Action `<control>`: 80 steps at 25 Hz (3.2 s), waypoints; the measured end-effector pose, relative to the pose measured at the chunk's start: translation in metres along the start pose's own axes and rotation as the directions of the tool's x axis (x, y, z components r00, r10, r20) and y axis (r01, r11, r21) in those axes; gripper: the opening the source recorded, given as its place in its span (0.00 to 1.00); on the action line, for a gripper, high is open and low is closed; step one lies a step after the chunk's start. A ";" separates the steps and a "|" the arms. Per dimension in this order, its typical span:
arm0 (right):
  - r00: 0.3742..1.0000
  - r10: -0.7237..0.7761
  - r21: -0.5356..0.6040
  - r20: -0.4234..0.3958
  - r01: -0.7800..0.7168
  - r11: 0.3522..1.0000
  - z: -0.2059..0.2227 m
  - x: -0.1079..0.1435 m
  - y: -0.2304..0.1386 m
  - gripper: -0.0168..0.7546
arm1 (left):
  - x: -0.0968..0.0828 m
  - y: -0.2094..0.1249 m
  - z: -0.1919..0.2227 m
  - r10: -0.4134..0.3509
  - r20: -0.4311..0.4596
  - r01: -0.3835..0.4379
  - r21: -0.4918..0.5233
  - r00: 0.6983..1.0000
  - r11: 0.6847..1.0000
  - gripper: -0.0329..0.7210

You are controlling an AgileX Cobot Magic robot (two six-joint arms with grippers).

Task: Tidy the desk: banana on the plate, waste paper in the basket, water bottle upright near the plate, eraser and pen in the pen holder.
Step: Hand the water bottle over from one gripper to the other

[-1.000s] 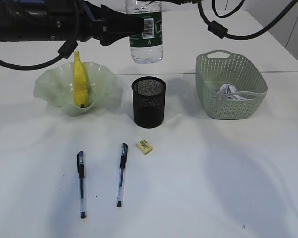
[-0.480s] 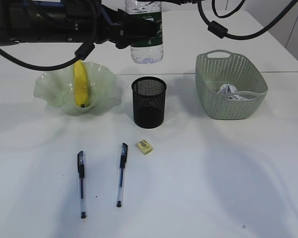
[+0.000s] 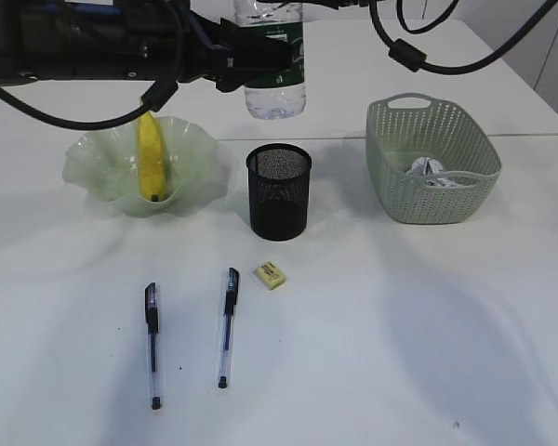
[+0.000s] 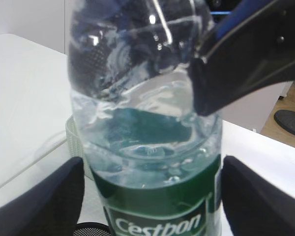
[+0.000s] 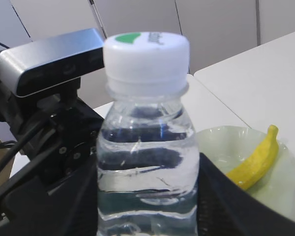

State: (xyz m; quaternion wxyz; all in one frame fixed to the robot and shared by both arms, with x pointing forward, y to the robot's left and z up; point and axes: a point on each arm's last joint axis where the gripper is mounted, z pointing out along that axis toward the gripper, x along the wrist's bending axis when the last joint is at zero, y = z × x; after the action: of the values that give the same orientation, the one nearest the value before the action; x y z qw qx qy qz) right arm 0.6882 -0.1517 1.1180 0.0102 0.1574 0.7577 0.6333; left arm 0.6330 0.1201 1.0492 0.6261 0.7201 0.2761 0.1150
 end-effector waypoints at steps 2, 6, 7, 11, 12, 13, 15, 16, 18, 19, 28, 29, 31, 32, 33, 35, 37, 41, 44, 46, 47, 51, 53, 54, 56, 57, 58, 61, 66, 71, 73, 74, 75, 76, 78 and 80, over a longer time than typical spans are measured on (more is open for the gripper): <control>1.000 0.000 0.000 0.002 0.000 1.000 0.000 0.000 0.000 0.51 | 0.001 0.000 0.000 -0.001 -0.002 0.001 -0.001 1.000 1.000 0.84; 1.000 -0.003 0.005 0.009 0.002 1.000 0.000 -0.001 0.000 0.51 | 0.002 -0.004 0.004 -0.012 0.000 0.012 0.006 1.000 1.000 0.83; 1.000 -0.002 0.009 0.011 0.002 1.000 0.000 -0.001 -0.001 0.51 | 0.002 -0.005 0.004 -0.013 0.000 0.013 0.008 1.000 1.000 0.83; 1.000 0.008 0.011 0.012 -0.008 1.000 0.000 -0.001 -0.001 0.51 | 0.002 -0.006 0.005 -0.014 0.004 0.014 0.008 1.000 1.000 0.83; 1.000 0.007 0.012 0.012 -0.007 1.000 0.000 -0.001 0.000 0.51 | 0.002 -0.005 0.005 -0.014 0.007 0.014 0.007 1.000 1.000 0.83; 1.000 0.004 0.010 0.013 -0.005 1.000 -0.001 0.001 0.002 0.51 | 0.002 -0.005 0.005 -0.014 0.009 0.014 0.007 1.000 1.000 0.83; 1.000 0.003 0.007 0.015 -0.003 1.000 -0.002 0.003 0.004 0.51 | 0.002 -0.005 0.005 -0.014 0.014 0.014 0.006 1.000 1.000 0.83; 1.000 0.004 0.004 0.015 -0.005 1.000 -0.003 0.004 0.006 0.51 | 0.001 -0.005 0.005 -0.014 0.016 0.014 0.005 1.000 1.000 0.83; 1.000 0.005 -0.001 0.015 -0.005 1.000 -0.004 0.005 0.008 0.51 | 0.000 -0.005 0.005 -0.014 0.023 0.014 0.004 1.000 1.000 0.83; 1.000 0.007 -0.001 0.015 -0.007 1.000 -0.004 0.005 0.008 0.51 | 0.000 -0.005 0.005 -0.014 0.023 0.014 0.004 1.000 1.000 0.83; 1.000 0.013 0.000 -0.006 -0.013 1.000 0.005 0.011 0.009 0.51 | -0.001 0.007 0.006 0.013 0.033 -0.012 -0.024 0.999 1.000 0.83; 1.000 0.011 0.001 -0.013 -0.011 1.000 0.007 0.013 0.010 0.51 | -0.001 0.007 0.007 0.015 0.035 -0.014 -0.026 0.999 1.000 0.83; 1.000 0.011 0.001 -0.014 -0.011 1.000 0.007 0.014 0.010 0.51 | -0.003 0.008 0.008 0.018 0.040 -0.017 -0.028 0.999 0.999 0.83; 1.000 0.011 0.001 -0.016 -0.011 1.000 0.008 0.015 0.010 0.51 | -0.003 0.008 0.008 0.018 0.040 -0.017 -0.028 0.999 0.999 0.83; 1.000 0.010 0.002 -0.018 -0.010 1.000 0.009 0.015 0.011 0.51 | -0.003 0.008 0.008 0.018 0.040 -0.017 -0.028 0.999 0.999 0.83; 1.000 0.010 0.002 -0.018 -0.010 1.000 0.009 0.015 0.011 0.51 | -0.003 0.008 0.008 0.018 0.042 -0.017 -0.028 0.999 0.999 0.83; 1.000 0.010 0.002 -0.018 -0.010 1.000 0.009 0.015 0.011 0.51 | -0.003 0.008 0.008 0.018 0.042 -0.017 -0.028 0.999 0.999 0.82; 1.000 0.010 0.002 -0.018 -0.010 1.000 0.009 0.015 0.011 0.51 | -0.003 0.008 0.008 0.018 0.042 -0.017 -0.028 0.999 0.999 0.81; 1.000 0.010 0.004 -0.017 -0.010 1.000 0.009 0.015 0.010 0.51 | -0.002 0.007 0.010 0.015 0.044 -0.014 -0.026 0.999 1.000 0.79; 1.000 0.009 0.005 -0.017 -0.009 1.000 0.009 0.015 0.010 0.51 | -0.002 0.007 0.010 0.016 0.045 -0.014 -0.026 0.999 1.000 0.76; 1.000 0.009 0.005 -0.017 -0.009 1.000 0.009 0.015 0.010 0.51 | -0.002 0.007 0.010 0.013 0.047 -0.012 -0.026 0.999 1.000 0.75; 1.000 0.005 0.005 -0.017 -0.005 1.000 0.009 0.015 0.010 0.51 | -0.002 0.007 0.010 -0.004 0.046 0.005 -0.030 0.999 1.000 0.70; 1.000 0.000 0.005 -0.017 0.000 1.000 0.009 0.015 0.010 0.51 | -0.002 0.007 0.010 -0.009 0.046 0.011 -0.031 0.999 0.999 0.67; 1.000 -0.002 0.005 -0.017 0.002 1.000 0.009 0.015 0.010 0.51 | -0.002 0.007 0.010 -0.009 0.048 0.010 -0.031 0.999 0.999 0.65; 1.000 -0.006 0.005 -0.017 0.006 1.000 0.009 0.015 0.010 0.51 | -0.002 0.007 0.010 -0.010 0.048 0.011 -0.032 0.999 0.999 0.62; 1.000 -0.006 0.005 -0.017 0.006 1.000 0.009 0.015 0.010 0.51 | -0.002 0.007 0.010 -0.010 0.048 0.011 -0.032 0.999 0.999 0.62; 1.000 -0.006 0.005 -0.017 0.006 1.000 0.009 0.015 0.010 0.51 | -0.002 0.007 0.010 -0.010 0.048 0.011 -0.032 0.999 0.999 0.61; 1.000 -0.006 0.005 -0.017 0.006 1.000 0.009 0.015 0.010 0.51 | -0.003 0.007 0.010 -0.011 0.052 0.013 -0.032 0.999 0.999 0.60; 1.000 -0.006 0.005 -0.017 0.006 1.000 0.009 0.015 0.010 0.51 | -0.003 0.007 0.010 -0.011 0.054 0.013 -0.033 0.998 0.999 0.59; 1.000 -0.006 0.005 -0.017 0.006 1.000 0.009 0.015 0.010 0.51 | -0.003 0.007 0.010 -0.011 0.054 0.013 -0.033 0.998 0.999 0.58; 1.000 -0.006 0.005 -0.017 0.006 1.000 0.009 0.015 0.010 0.51 | -0.003 0.007 0.010 -0.012 0.054 0.013 -0.033 0.998 0.999 0.58; 1.000 -0.006 0.005 -0.017 0.006 1.000 0.009 0.015 0.010 0.51 | -0.003 0.007 0.010 -0.012 0.054 0.013 -0.033 0.998 0.999 0.58; 1.000 -0.006 0.005 -0.017 0.006 1.000 0.009 0.015 0.010 0.51 | -0.003 0.007 0.010 -0.012 0.054 0.013 -0.033 0.998 0.999 0.58; 1.000 -0.006 0.005 -0.017 0.006 1.000 0.009 0.015 0.010 0.51 | -0.003 0.007 0.010 -0.012 0.054 0.013 -0.033 0.998 0.999 0.58; 1.000 -0.006 0.005 -0.017 0.006 1.000 0.009 0.015 0.010 0.51 | -0.003 0.007 0.010 -0.012 0.054 0.013 -0.033 0.998 0.999 0.58; 1.000 -0.008 0.005 -0.017 0.008 1.000 0.009 0.015 0.010 0.51 | -0.003 0.007 0.010 -0.012 0.054 0.013 -0.033 0.998 0.999 0.58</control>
State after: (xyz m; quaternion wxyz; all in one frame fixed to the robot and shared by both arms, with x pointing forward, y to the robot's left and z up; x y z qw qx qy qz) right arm 0.6781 -0.1378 1.1290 0.0060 0.1490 0.7600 0.6326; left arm 0.6374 0.1099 1.0551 0.6459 0.7107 0.2618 0.0963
